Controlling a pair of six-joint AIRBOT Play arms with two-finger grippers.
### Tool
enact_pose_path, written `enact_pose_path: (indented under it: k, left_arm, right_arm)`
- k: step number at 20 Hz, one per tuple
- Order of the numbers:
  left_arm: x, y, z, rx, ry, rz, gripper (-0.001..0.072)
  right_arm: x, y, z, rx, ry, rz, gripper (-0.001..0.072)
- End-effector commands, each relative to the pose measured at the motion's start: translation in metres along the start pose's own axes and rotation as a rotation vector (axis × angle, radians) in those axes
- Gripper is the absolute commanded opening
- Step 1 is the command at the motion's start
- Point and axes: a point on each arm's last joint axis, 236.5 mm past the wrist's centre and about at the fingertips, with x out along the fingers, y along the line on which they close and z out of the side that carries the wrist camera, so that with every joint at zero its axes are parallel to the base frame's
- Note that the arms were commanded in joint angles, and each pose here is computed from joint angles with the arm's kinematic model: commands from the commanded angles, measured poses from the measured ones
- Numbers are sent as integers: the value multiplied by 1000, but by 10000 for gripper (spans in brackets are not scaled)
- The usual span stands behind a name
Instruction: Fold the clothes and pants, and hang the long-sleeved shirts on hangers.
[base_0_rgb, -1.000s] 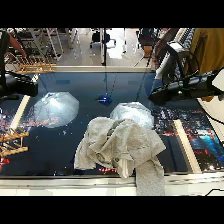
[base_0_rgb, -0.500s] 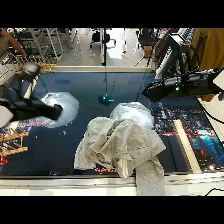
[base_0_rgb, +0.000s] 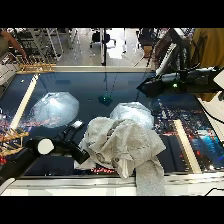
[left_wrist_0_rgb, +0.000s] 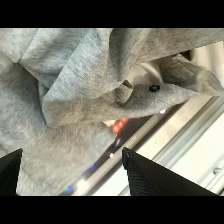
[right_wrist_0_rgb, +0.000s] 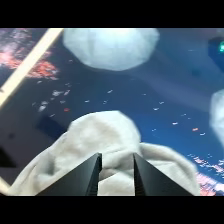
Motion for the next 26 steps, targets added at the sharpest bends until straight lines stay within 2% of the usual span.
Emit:
enact_pose_path:
  k: [1, 5, 6, 7, 8, 9, 13, 14, 15, 16, 18, 19, 21, 23, 25, 26]
  left_arm:
    - [28, 5, 2, -3, -55, 16, 702]
    - [53, 7, 10, -19, -79, -12, 685]
    - [59, 10, 14, -39, -95, -8, 595]
    - [62, 14, 18, -58, -113, 2, 408]
    - [64, 19, 23, -66, -131, 15, 187]
    - [63, 21, 27, -67, -149, 25, 19]
    - [51, 16, 39, -57, -179, 15, 13]
    - [48, 13, 40, -50, -179, 5, 13]
    - [46, 9, 41, -36, -172, -6, 13]
    - [43, 4, 40, -12, -157, -23, 13]
    - [35, -14, 35, 47, -95, -89, 13]
    - [24, -25, 30, 80, -49, -139, 13]
    - [-8, -40, 27, 146, 11, -221, 13]
    - [-51, -49, 38, 185, 6, -273, 13]
    - [-105, -68, 62, 193, -78, -376, 13]
    - [-139, -86, 78, 217, -158, -473, 13]
  right_arm:
    - [11, 16, -70, 15, 293, 91, 300]
    - [59, 42, -201, 20, 696, 204, 355]
    - [78, 47, -234, 1, 755, 206, 362]
    - [91, 44, -266, -43, 807, 189, 363]
    - [101, 35, -299, -97, 865, 147, 389]
    - [105, 23, -325, -129, 914, 99, 476]
    - [116, 6, -382, -117, 962, 57, 569]
    - [127, 8, -382, -107, 914, 62, 559]
    - [140, 8, -377, -97, 850, 56, 484]
    - [153, 6, -366, -96, 778, 42, 310]
    - [159, 7, -348, -99, 719, 37, 81]
    - [149, 11, -344, -108, 747, 50, 37]
    - [107, 16, -332, -136, 836, 46, 36]
    - [54, 13, -305, -138, 862, -32, 36]
    - [2, 17, -262, -110, 764, -117, 36]
    - [-21, 24, -237, -95, 667, -136, 36]
